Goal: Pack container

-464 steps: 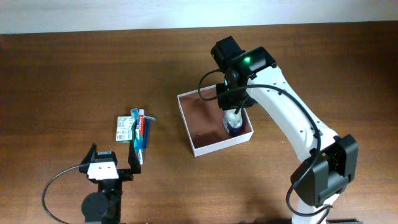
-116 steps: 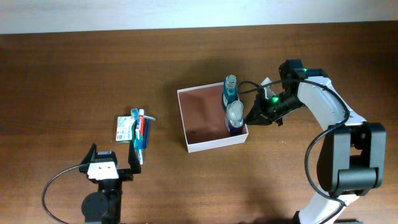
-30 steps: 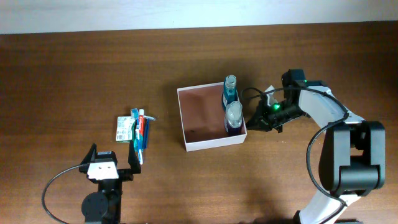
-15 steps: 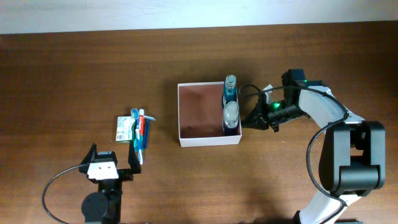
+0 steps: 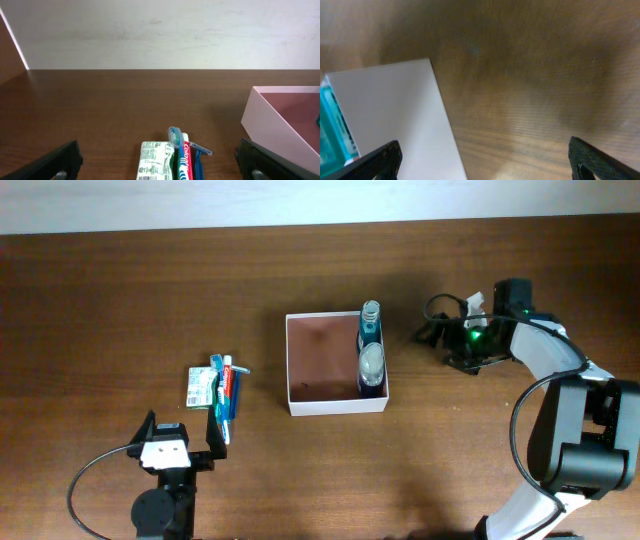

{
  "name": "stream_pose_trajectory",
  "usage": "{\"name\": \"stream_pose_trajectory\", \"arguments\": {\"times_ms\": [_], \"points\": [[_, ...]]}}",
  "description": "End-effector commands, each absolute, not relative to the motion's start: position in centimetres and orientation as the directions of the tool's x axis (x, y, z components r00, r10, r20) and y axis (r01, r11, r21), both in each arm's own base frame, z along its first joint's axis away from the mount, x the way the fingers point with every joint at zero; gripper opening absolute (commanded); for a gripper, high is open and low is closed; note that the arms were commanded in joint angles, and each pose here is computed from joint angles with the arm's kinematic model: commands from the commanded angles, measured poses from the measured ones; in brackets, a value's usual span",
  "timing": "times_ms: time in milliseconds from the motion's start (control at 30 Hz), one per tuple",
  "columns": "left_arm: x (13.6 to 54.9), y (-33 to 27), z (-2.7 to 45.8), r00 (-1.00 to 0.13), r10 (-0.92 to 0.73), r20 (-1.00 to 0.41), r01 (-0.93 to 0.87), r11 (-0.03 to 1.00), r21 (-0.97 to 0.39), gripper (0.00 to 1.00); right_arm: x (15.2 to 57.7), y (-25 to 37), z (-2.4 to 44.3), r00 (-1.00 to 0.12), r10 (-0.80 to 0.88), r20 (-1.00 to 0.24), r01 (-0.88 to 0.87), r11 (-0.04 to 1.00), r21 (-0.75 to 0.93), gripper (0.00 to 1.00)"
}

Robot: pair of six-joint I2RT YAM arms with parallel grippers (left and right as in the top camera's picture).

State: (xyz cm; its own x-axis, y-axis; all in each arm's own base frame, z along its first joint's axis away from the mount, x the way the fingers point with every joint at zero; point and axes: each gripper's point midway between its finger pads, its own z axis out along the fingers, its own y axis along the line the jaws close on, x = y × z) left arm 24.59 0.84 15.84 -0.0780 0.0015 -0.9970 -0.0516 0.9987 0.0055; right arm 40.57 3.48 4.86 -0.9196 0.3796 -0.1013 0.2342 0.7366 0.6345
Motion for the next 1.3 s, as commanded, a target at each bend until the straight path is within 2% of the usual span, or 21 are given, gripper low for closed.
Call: {"name": "stream_pose_trajectory", "arguments": {"times_ms": [0, 233, 1267], "points": [[24.6, 0.8, 15.7, -0.079, 0.016, -0.997, -0.044, 0.999, 0.019, 1.00, 41.9, 1.5, 4.8, -0.898, 0.407, -0.170, 0.225, 0.754, 0.617, 0.99], [24.6, 0.8, 15.7, -0.079, 0.016, -0.997, -0.044, 0.999, 0.019, 0.99, 44.7, -4.2, 5.6, -0.812, 0.483, -0.329, 0.233, 0.784, 0.576, 0.98], [24.6, 0.8, 15.7, -0.079, 0.016, -0.997, -0.044, 0.999, 0.019, 0.99, 44.6, -5.6, 5.6, -0.796, 0.508, -0.330, 0.256, 0.776, 0.576, 0.98]]}}
